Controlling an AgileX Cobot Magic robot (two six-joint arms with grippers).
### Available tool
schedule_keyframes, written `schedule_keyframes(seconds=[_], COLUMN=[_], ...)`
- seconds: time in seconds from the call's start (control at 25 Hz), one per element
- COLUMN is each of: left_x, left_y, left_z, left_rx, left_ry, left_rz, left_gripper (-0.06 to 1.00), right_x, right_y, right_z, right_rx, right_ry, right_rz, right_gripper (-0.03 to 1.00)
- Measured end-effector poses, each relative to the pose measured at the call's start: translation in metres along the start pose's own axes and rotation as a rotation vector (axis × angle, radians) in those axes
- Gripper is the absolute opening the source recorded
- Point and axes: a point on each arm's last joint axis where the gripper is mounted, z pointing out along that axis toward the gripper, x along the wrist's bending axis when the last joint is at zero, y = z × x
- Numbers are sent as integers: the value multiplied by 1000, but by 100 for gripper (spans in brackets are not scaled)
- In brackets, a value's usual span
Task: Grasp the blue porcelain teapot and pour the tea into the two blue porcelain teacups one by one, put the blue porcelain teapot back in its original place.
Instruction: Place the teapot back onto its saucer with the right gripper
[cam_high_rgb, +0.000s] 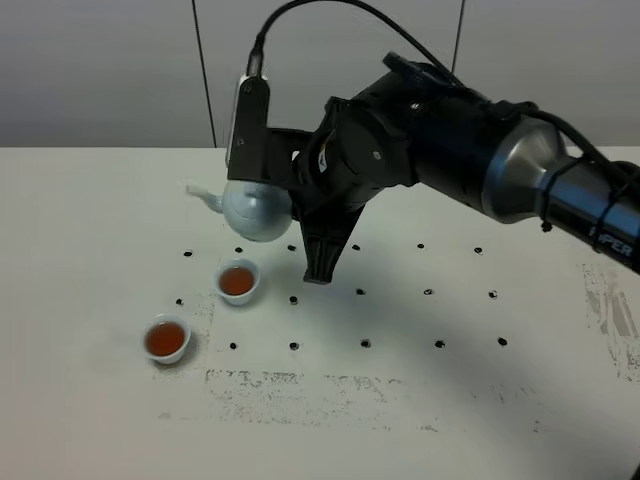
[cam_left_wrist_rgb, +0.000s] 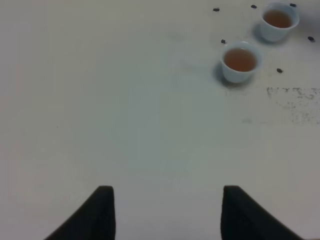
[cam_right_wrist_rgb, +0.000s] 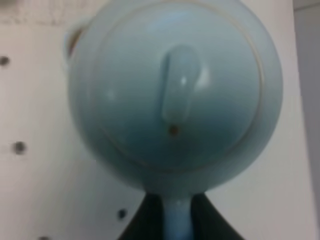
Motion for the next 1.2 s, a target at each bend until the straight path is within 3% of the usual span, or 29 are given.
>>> schedule_keyframes(seconds=[0.2,0.44,0.68,1.2], left_x=[0,0,0,0], left_y=[0,0,0,0], left_z=[0,0,0,0], left_rx=[0,0,0,0], left_ry=[0,0,0,0], left_rz=[0,1,1,1], left_gripper=[45,45,45,45], right_x=[11,27,39,54], right_y=[-24,-43,-47,-56], right_z=[6,31,46,94], right_rx=[24,22,-9,38], right_ry=[105,104,120,140], right_rz=[401,654,753,759], right_gripper=[4,4,4,4])
